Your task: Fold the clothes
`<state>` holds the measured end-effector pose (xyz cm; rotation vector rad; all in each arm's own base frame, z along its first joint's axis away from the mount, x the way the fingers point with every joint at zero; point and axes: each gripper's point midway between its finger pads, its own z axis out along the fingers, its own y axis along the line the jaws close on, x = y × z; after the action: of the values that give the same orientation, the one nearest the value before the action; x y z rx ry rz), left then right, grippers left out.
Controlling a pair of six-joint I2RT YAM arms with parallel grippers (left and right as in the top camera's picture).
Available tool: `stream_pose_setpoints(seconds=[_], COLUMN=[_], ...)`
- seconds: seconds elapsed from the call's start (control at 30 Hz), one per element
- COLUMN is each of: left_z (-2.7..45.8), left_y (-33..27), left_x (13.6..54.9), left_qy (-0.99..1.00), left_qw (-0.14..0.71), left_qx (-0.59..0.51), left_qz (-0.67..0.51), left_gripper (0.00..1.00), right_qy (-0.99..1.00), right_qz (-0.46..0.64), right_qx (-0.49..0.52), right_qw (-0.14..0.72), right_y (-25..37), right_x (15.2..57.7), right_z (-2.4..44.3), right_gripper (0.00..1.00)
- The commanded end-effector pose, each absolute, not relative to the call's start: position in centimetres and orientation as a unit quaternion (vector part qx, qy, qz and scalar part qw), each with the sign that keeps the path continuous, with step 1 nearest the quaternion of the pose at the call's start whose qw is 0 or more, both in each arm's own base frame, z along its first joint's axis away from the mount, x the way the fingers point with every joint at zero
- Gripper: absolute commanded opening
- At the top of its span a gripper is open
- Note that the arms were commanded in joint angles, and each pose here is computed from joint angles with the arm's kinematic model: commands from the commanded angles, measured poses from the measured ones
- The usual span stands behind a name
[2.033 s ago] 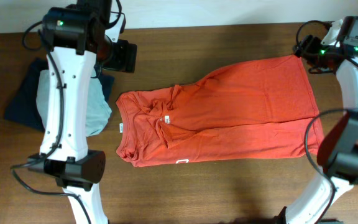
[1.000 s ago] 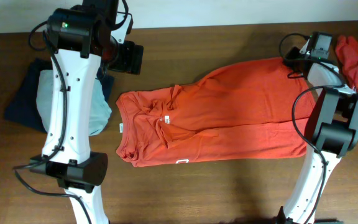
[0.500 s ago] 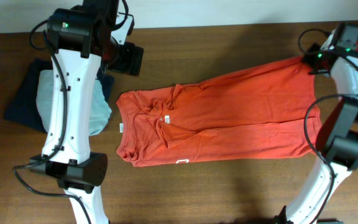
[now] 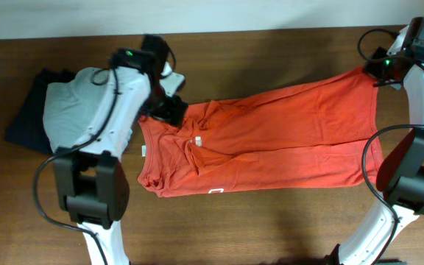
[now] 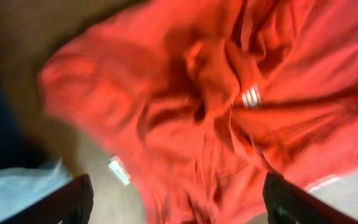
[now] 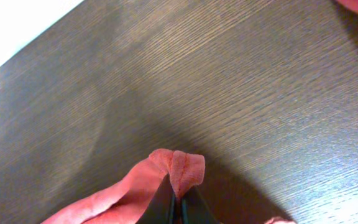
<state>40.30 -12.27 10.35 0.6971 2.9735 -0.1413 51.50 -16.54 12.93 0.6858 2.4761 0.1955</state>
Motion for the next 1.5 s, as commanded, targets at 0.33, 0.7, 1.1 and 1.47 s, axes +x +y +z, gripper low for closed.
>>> stream_pose_setpoints(seconds=[0.33, 0.7, 1.1, 1.47], left_z=[6.9, 5.5, 2.6, 0.5], left_y=[-16.1, -20.5, -24.0, -24.2], left_x=[43.5, 46.0, 45.9, 46.1], left_qy=[0.913, 0.891, 0.876, 0.878], left_qw=[0.145, 0.207, 0.21, 0.203], left_qx=[0.381, 0.4, 0.426, 0.426], left_qz=[-0.003, -0.059, -0.082, -0.086], left_gripper=[0.76, 0.71, 0.65, 0.49], right_qy=[0.922, 0.922, 0.921, 0.921], right_qz=[0.101, 0.101, 0.1, 0.1], right_qx=[0.236, 0.235, 0.235, 0.235], right_qw=[0.291, 0.291, 0.293, 0.293], right_y=[-15.3, -15.3, -15.3, -15.3], right_x=[52.0, 52.0, 52.1, 52.0], right_z=[14.2, 14.2, 14.3, 14.3], right_gripper=[0.04, 0.04, 0.04, 0.04])
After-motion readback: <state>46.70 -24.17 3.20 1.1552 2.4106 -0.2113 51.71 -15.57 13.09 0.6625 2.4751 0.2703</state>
